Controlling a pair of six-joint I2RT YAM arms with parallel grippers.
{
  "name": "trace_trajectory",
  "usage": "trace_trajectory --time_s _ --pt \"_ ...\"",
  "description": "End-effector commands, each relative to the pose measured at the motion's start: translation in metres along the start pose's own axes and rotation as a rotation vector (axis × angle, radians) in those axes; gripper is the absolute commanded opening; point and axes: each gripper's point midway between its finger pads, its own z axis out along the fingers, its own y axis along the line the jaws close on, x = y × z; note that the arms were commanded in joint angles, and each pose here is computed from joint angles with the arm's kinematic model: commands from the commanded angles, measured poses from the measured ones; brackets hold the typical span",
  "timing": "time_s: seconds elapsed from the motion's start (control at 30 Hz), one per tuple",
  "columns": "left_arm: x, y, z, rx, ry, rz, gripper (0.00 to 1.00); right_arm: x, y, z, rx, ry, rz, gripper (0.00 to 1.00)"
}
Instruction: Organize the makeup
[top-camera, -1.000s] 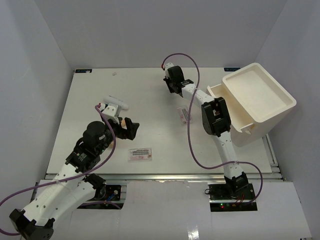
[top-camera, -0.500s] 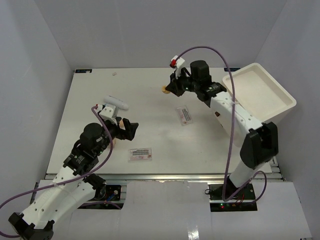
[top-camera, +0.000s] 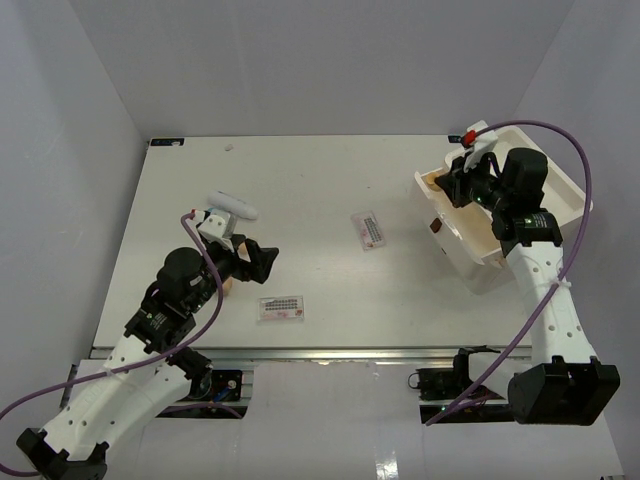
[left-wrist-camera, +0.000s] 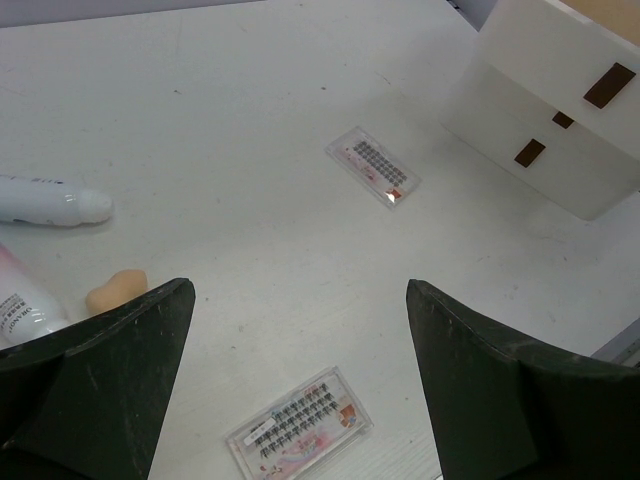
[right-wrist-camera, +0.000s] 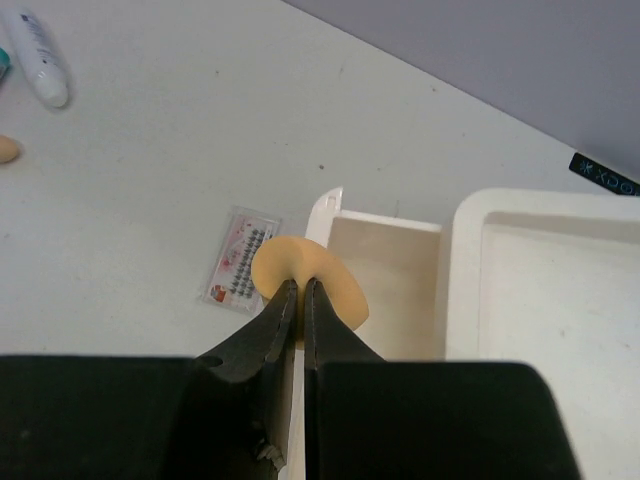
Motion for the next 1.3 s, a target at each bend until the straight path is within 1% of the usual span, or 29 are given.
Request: trace_trajectory --time_s 0.0,0.13,0.2,0.4,0.47,0.53,0.6,0.7,0.83,0.93,1.0,1.07,1.13,1.17,1.2,1.27 --pt "0.001 -0.004 0.000 0.024 0.002 -0.006 0.98 0.024 -0.015 -0.009 0.012 0.046 0.124 0.08" --pt "0.001 -0.004 0.000 0.027 0.004 -0.007 0.98 0.038 -0.032 -0.001 0.051 0.074 0.206 0.08" --pt "0.001 -0.004 0.000 0.028 0.003 -0.007 0.98 0.042 -0.039 0.002 0.075 0.075 0.226 0.10" --pt "0.002 -0.005 0.000 0.032 0.004 -0.008 0.98 0.045 -0.036 0.010 0.035 0.079 0.250 0.29" --pt "0.002 -0.005 0.000 0.032 0.006 -0.007 0.98 0.042 -0.036 0.009 0.037 0.072 0.242 0.41" --pt "0.002 -0.005 0.000 0.033 0.006 -0.007 0.98 0.041 -0.035 0.007 0.036 0.070 0.235 0.49" --pt "0.002 -0.005 0.001 0.033 0.006 -0.007 0.98 0.037 -0.035 0.004 0.041 0.060 0.224 0.53" --pt "0.002 -0.006 0.001 0.033 0.006 -0.007 0.98 0.028 -0.032 -0.001 0.039 0.040 0.207 0.55" --pt "0.005 -0.005 0.003 0.031 0.018 -0.007 0.98 0.010 -0.023 -0.009 0.005 -0.003 0.175 0.55" --pt "0.008 -0.005 0.005 0.028 0.029 -0.011 0.98 -0.003 0.001 -0.017 -0.129 -0.041 0.108 0.55" --pt "0.010 -0.004 0.006 0.023 0.039 -0.022 0.98 -0.007 0.044 -0.029 -0.374 -0.089 0.030 0.54" --pt "0.018 -0.002 0.010 0.007 0.069 -0.033 0.94 -0.003 0.077 -0.040 -0.555 -0.124 0.001 0.55" --pt "0.026 -0.001 0.014 -0.001 0.107 -0.051 0.85 0.011 0.118 -0.050 -0.733 -0.139 -0.043 0.55" --pt "0.031 0.000 0.017 -0.010 0.129 -0.067 0.82 0.024 0.131 -0.053 -0.775 -0.126 -0.067 0.55" --pt "0.041 0.003 0.022 -0.029 0.175 -0.079 0.80 0.032 0.151 -0.054 -0.830 -0.106 -0.085 0.54" --pt "0.057 0.009 0.032 -0.057 0.249 -0.100 0.78 0.054 0.155 -0.049 -0.807 -0.076 -0.108 0.54"
